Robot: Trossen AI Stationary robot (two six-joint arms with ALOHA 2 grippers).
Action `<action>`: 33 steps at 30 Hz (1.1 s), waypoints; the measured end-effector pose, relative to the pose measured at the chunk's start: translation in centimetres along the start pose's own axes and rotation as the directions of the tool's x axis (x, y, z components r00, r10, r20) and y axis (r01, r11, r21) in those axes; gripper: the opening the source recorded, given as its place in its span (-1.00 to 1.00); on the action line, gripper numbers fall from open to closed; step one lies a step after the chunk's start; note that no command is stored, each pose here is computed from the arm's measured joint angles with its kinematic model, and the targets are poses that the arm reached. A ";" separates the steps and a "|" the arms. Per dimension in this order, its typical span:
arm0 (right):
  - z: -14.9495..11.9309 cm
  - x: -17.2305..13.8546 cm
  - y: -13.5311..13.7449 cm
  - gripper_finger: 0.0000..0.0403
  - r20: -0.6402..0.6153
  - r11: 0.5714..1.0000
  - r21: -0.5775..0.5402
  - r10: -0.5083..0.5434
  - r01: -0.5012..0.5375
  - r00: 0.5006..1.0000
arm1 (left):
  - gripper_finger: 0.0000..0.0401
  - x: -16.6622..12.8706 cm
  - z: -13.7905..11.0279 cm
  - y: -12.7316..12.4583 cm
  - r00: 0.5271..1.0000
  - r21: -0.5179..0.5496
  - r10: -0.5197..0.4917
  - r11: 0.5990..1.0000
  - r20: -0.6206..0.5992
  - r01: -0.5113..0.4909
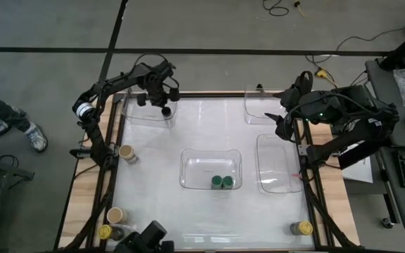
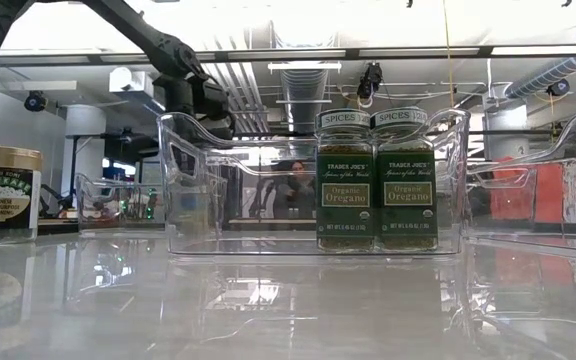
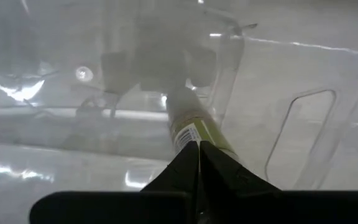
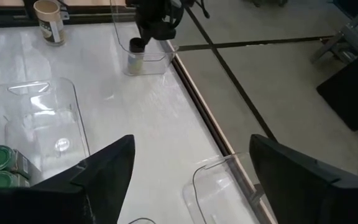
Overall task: Sort spices by type
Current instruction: Put the top black seasoning bottle into the top left transparent bin, then put the top gold seasoning bottle into the bottom right transparent bin
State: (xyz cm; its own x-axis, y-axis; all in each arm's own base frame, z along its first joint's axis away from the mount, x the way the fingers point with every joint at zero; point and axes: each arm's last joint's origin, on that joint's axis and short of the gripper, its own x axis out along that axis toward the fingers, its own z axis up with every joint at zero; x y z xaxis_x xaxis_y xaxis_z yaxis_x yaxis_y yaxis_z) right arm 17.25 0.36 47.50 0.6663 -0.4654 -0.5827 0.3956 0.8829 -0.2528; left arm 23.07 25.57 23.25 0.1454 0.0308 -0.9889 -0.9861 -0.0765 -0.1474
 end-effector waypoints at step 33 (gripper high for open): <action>1.5 0.3 0.4 0.64 0.114 0.998 -0.063 0.007 0.000 0.993 | -1.00 -10.4 -0.4 -1.1 0.943 0.219 -0.111 0.975 0.314 0.042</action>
State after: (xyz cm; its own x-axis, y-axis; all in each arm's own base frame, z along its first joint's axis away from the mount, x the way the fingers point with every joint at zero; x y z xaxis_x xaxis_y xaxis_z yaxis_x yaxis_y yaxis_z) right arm 18.56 0.44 48.37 0.7368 -0.4631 -0.4927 0.3551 0.8851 -0.3008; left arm 22.65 24.92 33.70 0.2212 0.3505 -0.9101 -0.9728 0.1449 -0.1806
